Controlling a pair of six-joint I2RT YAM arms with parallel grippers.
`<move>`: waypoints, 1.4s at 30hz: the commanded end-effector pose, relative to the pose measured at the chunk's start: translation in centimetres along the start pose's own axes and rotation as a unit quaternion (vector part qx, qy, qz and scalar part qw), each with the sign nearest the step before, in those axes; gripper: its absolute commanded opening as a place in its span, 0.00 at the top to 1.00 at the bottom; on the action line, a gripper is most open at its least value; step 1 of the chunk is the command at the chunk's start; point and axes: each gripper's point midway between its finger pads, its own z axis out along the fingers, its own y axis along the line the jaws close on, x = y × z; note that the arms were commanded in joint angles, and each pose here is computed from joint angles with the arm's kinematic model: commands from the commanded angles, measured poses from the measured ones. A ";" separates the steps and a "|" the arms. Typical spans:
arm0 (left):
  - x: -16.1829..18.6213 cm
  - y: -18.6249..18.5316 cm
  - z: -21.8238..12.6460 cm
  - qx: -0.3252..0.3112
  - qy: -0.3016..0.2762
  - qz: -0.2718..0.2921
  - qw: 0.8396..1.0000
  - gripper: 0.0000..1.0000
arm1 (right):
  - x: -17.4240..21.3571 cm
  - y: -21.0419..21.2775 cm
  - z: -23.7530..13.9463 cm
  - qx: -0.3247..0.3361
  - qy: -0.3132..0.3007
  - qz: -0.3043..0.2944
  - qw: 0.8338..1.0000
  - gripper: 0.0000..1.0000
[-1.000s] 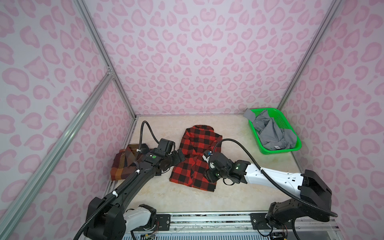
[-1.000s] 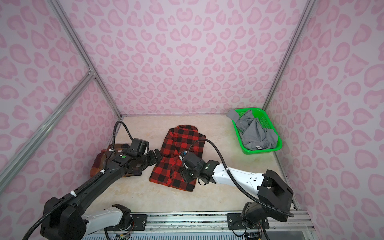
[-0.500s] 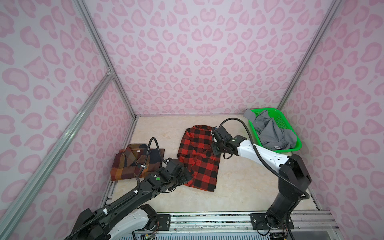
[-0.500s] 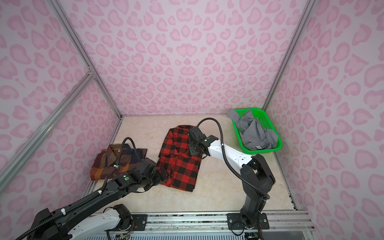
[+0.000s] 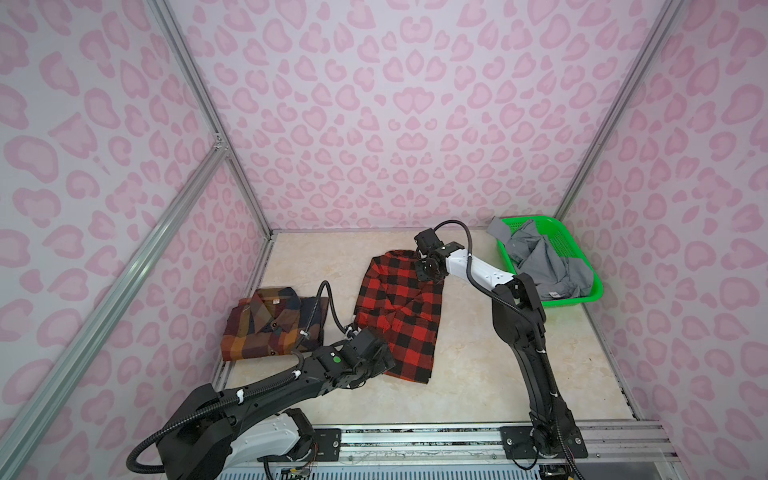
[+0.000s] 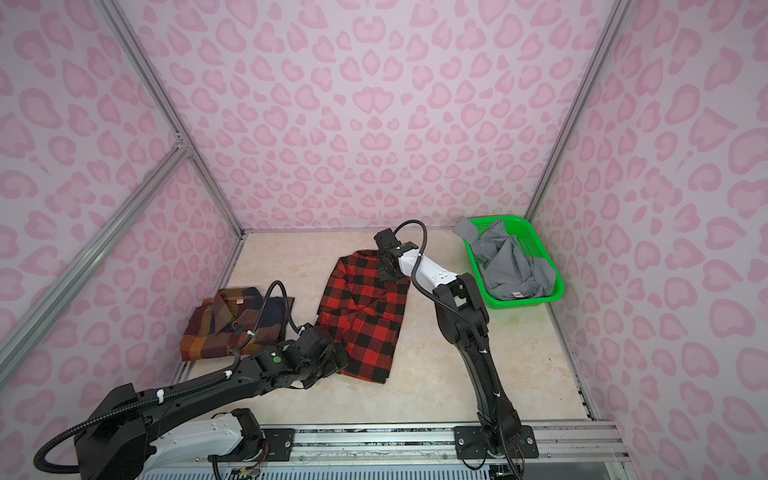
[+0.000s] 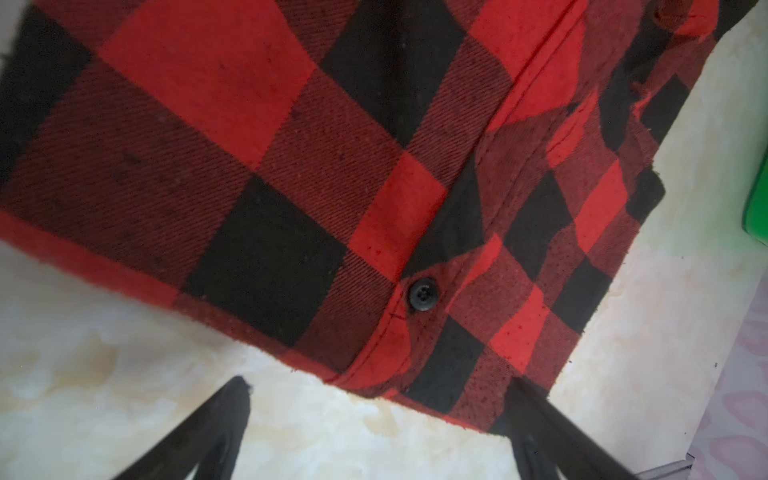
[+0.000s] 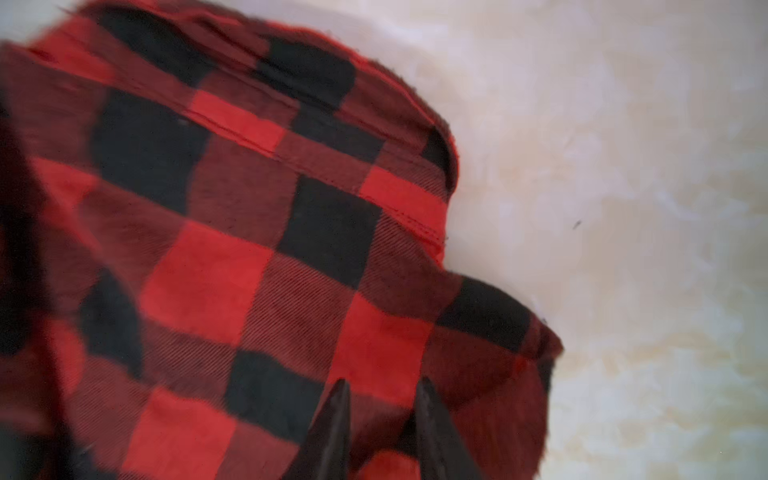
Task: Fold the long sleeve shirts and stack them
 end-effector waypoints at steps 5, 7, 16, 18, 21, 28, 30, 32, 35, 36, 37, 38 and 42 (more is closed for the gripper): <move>-1.4 -0.5 -0.7 -0.007 -0.029 0.034 0.999 0.03 | 6.5 -3.3 1.1 0.058 0.080 0.016 0.995 0.73; -1.7 -0.8 -1.0 -0.009 -0.031 0.050 0.998 0.03 | 8.8 -4.9 0.2 0.074 0.093 0.046 0.992 0.74; -2.9 -1.3 -0.4 -0.001 0.001 0.083 0.997 0.03 | 23.0 -6.5 -6.0 0.002 0.123 0.167 0.978 0.72; -3.6 -1.7 -0.4 0.000 0.002 0.090 0.996 0.03 | 26.2 -6.2 -7.9 -0.011 0.119 0.179 0.977 0.71; -4.4 -2.5 -0.4 0.004 0.011 0.110 0.994 0.03 | 30.1 -4.7 -10.9 -0.032 0.106 0.181 0.977 0.69; -7.3 -4.0 -0.5 -0.006 0.025 0.155 0.988 0.03 | 32.5 -0.2 -17.4 -0.101 0.048 0.165 0.980 0.63; -8.0 -3.8 -0.8 -0.011 0.022 0.158 0.987 0.03 | 31.2 -1.2 -19.2 -0.091 0.023 0.150 0.984 0.56; -8.1 -3.9 -1.2 -0.002 0.022 0.158 0.987 0.03 | 29.4 -3.5 -20.7 -0.047 -0.023 0.118 0.992 0.52; -7.6 -3.8 -1.9 0.010 0.022 0.156 0.987 0.03 | 28.9 -4.4 -21.4 -0.046 -0.013 0.062 0.997 0.48; -7.4 -3.7 -2.1 0.015 0.024 0.155 0.988 0.03 | 29.4 -4.4 -21.1 -0.049 0.004 0.047 0.998 0.47; -7.2 -3.5 -2.2 0.017 0.025 0.153 0.988 0.03 | 29.9 -4.3 -20.9 -0.048 0.017 0.034 0.998 0.47; -7.0 -3.3 -2.4 0.018 0.025 0.151 0.988 0.03 | 30.5 -3.9 -20.8 -0.056 0.030 0.021 0.998 0.47; -6.4 -2.5 -3.2 0.023 0.021 0.145 0.989 0.03 | 32.3 -1.1 -20.4 -0.098 0.049 -0.017 0.994 0.47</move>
